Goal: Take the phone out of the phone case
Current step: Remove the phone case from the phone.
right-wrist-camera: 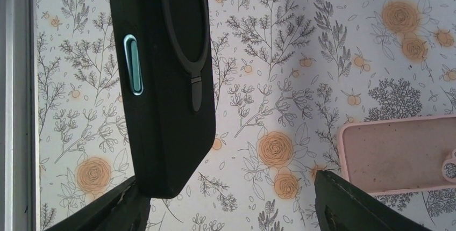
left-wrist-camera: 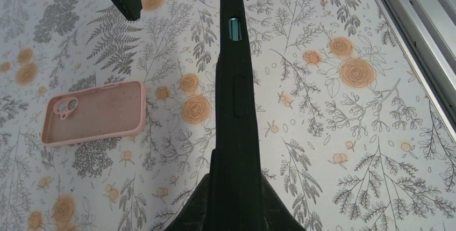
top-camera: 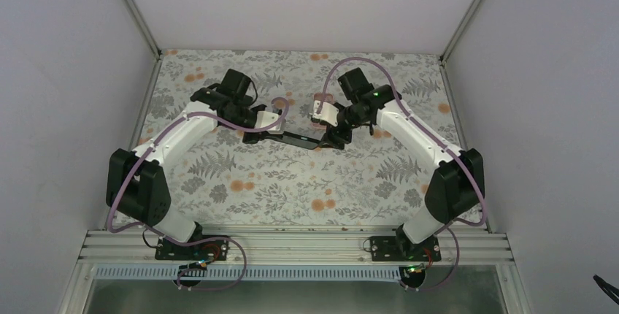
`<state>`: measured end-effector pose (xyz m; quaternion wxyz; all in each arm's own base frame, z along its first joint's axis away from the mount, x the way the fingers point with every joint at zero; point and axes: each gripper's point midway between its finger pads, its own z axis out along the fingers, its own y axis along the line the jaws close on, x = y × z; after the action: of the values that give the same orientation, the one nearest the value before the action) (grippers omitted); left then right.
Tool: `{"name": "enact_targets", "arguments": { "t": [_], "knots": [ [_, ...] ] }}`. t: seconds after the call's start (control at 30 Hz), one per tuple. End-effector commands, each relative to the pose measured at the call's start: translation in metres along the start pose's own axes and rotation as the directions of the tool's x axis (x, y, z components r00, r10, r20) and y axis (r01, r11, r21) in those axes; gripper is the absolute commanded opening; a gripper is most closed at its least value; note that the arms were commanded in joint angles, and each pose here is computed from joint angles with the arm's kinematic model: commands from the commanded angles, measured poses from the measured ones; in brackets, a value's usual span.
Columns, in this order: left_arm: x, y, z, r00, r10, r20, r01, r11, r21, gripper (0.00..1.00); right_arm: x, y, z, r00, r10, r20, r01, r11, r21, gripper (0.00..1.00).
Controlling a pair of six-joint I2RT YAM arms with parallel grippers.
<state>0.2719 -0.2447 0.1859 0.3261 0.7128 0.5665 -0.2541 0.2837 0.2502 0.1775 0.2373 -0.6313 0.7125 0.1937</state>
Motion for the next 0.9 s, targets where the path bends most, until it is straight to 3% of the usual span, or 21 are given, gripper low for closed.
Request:
{"name": "enact_targets", "arguments": {
  "t": [0.0,0.33,0.7,0.87],
  "knots": [
    [-0.023,-0.018,0.001,0.996,0.063,0.070,-0.066,0.996,0.051,0.02,-0.010,-0.029,-0.009,1.000,-0.007,0.015,0.006,0.996,0.086,0.76],
    [-0.018,-0.036,0.015,0.995,0.098,-0.005,-0.097,0.992,0.082,0.02,-0.013,-0.042,-0.016,1.000,-0.024,0.005,0.023,0.995,0.098,0.75],
    [-0.038,-0.040,0.012,0.992,0.128,0.015,-0.129,0.989,0.078,0.02,-0.003,-0.050,-0.004,1.000,-0.010,-0.020,0.012,0.996,0.086,0.73],
    [-0.031,-0.035,0.018,0.993,0.119,-0.010,-0.118,0.990,0.072,0.02,-0.002,-0.030,-0.009,1.000,-0.019,-0.007,0.019,1.000,0.018,0.74]
  ]
}}
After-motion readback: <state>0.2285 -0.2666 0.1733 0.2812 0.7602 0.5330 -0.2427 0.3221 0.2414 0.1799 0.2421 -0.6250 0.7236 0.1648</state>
